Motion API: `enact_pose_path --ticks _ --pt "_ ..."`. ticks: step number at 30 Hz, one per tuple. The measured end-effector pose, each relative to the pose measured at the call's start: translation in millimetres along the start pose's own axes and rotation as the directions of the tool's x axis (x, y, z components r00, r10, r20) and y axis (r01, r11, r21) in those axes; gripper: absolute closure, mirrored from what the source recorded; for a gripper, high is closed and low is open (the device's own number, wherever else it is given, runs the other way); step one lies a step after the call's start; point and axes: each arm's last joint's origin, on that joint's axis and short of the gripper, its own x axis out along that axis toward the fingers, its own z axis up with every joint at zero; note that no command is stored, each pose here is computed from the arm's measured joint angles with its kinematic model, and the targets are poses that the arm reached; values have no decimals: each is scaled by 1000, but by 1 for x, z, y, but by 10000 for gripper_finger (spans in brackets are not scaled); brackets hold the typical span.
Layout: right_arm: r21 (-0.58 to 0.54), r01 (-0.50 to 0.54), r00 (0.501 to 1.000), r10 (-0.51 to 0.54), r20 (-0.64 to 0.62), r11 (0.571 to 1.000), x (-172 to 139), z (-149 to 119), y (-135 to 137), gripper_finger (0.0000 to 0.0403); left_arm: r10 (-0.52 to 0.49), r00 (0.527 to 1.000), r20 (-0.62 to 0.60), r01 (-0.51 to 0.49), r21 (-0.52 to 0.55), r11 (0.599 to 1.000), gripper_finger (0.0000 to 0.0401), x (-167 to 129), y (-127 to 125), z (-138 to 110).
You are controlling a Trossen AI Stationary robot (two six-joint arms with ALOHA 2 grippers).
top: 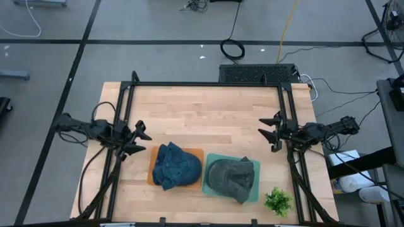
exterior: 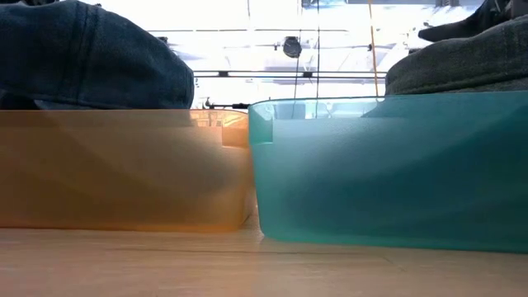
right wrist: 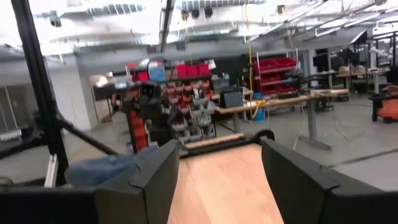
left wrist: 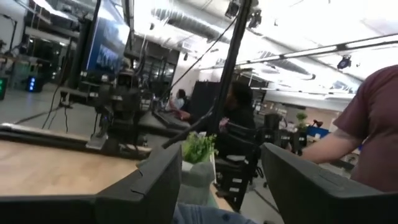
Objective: Pick & Place hat
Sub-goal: Return to Home Position
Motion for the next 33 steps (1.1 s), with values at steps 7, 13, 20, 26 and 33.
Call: enact_pose_path --ticks 7,13,20,26,33 --pt "-35 65 993 -68 -97 997 -1 -11 -3 187 17 998 -64 -17 -1 1000 171 -2 1 -5" --pt "-63 75 983 -85 -166 995 -2 -19 -4 184 0 990 -139 4 30 1000 171 -3 -1 -13" --pt "-146 62 982 -86 -170 987 -2 -19 -4 187 31 967 -254 -20 45 999 171 -5 2 -24" --pt "-139 63 981 -87 -173 988 -2 -19 -4 184 51 964 -261 -45 28 999 171 -6 2 -25" --pt "-40 81 981 -86 -172 996 -2 -19 -4 187 36 960 -278 -70 -115 991 171 -5 2 -26"
